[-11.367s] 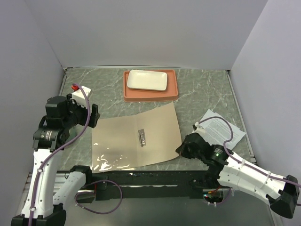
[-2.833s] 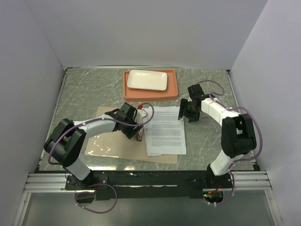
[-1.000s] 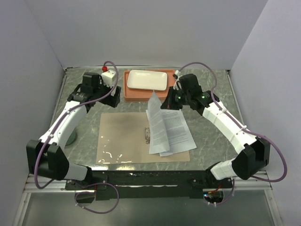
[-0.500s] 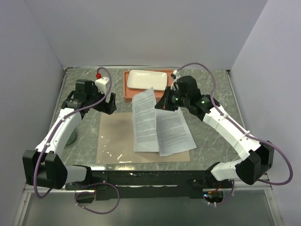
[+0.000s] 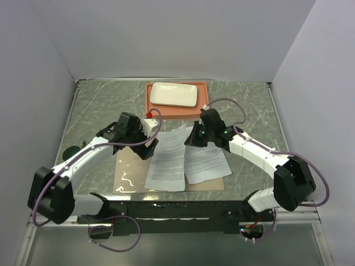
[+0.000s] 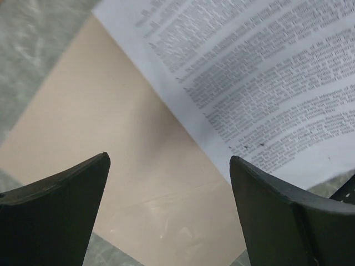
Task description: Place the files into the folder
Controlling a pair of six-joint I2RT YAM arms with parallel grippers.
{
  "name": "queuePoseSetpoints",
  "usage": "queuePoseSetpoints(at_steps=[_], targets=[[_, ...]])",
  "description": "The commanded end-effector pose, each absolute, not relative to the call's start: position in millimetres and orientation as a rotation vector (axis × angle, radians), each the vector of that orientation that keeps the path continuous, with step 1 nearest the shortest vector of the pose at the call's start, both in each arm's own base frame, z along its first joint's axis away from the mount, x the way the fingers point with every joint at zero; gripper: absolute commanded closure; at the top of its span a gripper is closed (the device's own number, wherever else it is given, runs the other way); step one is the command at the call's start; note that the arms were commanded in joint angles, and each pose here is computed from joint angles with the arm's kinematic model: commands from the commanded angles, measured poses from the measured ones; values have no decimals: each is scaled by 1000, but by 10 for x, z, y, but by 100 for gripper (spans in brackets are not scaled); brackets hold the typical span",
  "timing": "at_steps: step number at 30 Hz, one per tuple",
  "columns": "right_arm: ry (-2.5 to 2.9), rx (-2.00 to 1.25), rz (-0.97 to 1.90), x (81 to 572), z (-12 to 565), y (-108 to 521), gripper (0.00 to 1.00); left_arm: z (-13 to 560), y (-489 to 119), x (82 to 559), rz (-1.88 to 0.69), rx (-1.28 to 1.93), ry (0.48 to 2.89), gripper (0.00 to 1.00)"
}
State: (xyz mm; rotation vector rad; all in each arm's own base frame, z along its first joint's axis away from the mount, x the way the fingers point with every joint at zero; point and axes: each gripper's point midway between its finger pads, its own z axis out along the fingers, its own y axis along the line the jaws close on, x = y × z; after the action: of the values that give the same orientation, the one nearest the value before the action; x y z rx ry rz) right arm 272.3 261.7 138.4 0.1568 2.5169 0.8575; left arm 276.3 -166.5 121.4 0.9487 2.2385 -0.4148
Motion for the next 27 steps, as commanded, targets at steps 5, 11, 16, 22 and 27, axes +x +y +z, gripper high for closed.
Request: queuePoseSetpoints(at_steps=[5,11,16,22,27], targets=[[2482,165,869,2831,1269,2727,100,676,-1689,2979,-168,1054,2275,4],[2552,139,831,2760,1035,2692,79,453,-1655,3006,-104,1050,2313,4],[2626,100,828,2637,812,2689,69,398,-1705,2992,-97,1073,2313,4],[2654,72,804,2597,672,2658,48,318,-1680,2971,-61,1089,2326,4],[2648,38,757,2588,670,2585,30,258,-1659,2913,-40,1105,2334,4]])
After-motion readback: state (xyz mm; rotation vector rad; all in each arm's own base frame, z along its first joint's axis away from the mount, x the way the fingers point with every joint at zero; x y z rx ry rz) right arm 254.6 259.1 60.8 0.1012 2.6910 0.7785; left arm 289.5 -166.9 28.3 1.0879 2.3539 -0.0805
